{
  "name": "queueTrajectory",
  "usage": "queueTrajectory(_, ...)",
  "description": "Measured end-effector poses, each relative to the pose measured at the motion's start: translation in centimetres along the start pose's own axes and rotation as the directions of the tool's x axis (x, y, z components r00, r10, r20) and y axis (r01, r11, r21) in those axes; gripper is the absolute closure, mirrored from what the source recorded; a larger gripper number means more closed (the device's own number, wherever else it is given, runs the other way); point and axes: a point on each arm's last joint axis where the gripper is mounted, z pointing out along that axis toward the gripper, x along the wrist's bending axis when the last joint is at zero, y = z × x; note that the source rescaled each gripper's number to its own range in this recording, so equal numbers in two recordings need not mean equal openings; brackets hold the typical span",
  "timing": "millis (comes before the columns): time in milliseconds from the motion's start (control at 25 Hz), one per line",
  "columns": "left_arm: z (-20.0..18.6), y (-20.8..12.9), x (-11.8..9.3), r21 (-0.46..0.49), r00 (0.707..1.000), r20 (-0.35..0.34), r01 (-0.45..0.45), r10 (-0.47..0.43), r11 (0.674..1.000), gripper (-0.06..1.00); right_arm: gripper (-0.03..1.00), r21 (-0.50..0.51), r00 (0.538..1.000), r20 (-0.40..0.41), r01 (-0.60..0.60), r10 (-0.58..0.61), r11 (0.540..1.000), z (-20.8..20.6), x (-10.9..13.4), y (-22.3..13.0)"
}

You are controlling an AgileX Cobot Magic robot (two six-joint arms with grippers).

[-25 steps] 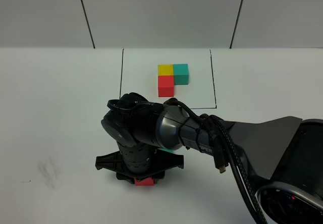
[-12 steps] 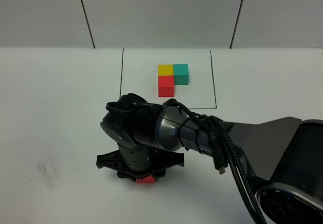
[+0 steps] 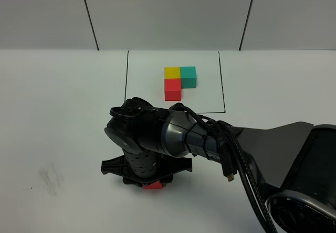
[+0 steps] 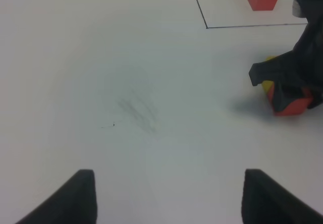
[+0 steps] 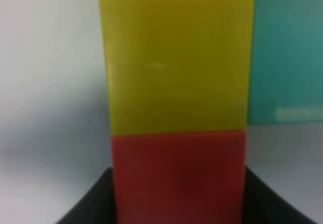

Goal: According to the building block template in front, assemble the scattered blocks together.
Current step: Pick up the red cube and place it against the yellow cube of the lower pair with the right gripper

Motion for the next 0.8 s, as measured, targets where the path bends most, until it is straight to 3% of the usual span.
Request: queueTrajectory(800,0.01,-0.01,0.0,0.0,1.0,0.0,0.0,0.0,1.0,0.59,0.95,0.0,1.0,0.0,-0.007,0.007,1.0,0.0,0.0,0.0)
